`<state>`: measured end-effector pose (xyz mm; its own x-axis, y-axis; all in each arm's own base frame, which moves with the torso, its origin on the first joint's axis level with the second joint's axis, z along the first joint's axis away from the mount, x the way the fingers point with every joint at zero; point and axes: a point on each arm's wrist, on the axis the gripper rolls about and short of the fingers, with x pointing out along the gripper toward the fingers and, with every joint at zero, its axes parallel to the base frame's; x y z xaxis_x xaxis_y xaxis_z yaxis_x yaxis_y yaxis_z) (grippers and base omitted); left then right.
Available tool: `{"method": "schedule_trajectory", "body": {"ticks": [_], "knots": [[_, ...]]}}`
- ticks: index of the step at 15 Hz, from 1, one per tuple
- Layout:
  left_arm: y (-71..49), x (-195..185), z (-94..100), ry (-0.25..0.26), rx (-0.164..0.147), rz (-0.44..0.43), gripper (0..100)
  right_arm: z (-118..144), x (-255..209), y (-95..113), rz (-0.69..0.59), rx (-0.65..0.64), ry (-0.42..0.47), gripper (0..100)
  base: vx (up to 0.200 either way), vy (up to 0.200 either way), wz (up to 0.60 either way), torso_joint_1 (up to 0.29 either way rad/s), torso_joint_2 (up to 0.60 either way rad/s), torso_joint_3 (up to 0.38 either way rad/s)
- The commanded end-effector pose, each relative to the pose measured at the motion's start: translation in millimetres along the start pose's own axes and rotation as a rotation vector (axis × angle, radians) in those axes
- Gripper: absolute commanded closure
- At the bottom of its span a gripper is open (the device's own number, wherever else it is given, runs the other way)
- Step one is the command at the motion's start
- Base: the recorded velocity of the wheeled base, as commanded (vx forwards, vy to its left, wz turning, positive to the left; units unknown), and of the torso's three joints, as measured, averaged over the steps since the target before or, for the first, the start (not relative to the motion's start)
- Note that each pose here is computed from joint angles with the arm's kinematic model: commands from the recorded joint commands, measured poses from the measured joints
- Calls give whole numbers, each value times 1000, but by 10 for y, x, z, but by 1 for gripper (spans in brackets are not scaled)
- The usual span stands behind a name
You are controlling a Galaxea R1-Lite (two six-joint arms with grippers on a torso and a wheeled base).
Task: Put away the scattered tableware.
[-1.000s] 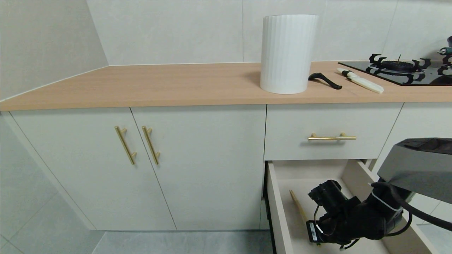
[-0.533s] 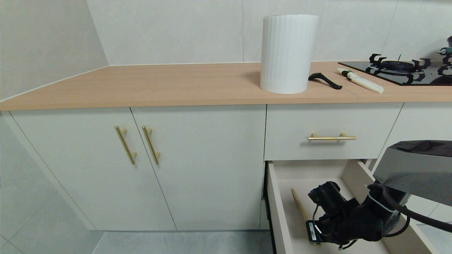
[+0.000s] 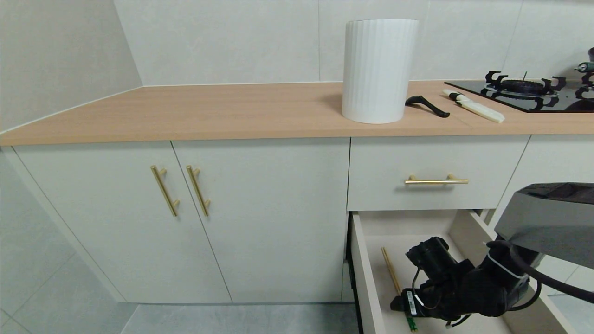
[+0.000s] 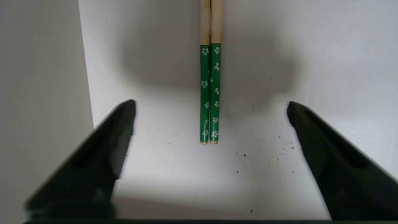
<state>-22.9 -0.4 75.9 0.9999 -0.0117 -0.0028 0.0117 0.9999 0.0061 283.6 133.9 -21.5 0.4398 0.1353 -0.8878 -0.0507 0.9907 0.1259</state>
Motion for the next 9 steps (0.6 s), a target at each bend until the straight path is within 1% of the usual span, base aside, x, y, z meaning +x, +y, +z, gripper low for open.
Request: {"method": "schedule_trajectory", "body": {"ticks": [1, 2, 3, 4, 5, 6, 7, 8, 9], "knots": [[0, 0, 0, 0, 0, 1, 0, 138, -358, 9, 41, 22, -99, 0, 0, 0, 0, 0, 0, 0], [0, 0, 0, 0, 0, 1, 0, 221, -604, -23, 57, 39, -148, 0, 0, 0, 0, 0, 0, 0], [0, 0, 0, 0, 0, 1, 0, 259, -776, -47, 60, 46, -164, 0, 0, 0, 0, 0, 0, 0], [0, 0, 0, 0, 0, 1, 0, 338, -1207, -99, 70, 61, -201, 0, 0, 0, 0, 0, 0, 0], [0, 0, 0, 0, 0, 1, 0, 356, -1408, -133, 73, 70, -217, 0, 0, 0, 0, 0, 0, 0], [0, 0, 0, 0, 0, 1, 0, 372, -1764, -226, 114, 90, -284, 0, 0, 0, 0, 0, 0, 0], [0, 0, 0, 0, 0, 1, 0, 370, -1979, -297, 153, 79, -340, 0, 0, 0, 0, 0, 0, 0], [0, 0, 0, 0, 0, 1, 0, 364, -2104, -346, 166, 66, -380, 0, 0, 0, 0, 0, 0, 0], [0, 0, 0, 0, 0, 1, 0, 369, -2269, -441, 156, 68, -446, 0, 0, 0, 0, 0, 0, 0]]}}
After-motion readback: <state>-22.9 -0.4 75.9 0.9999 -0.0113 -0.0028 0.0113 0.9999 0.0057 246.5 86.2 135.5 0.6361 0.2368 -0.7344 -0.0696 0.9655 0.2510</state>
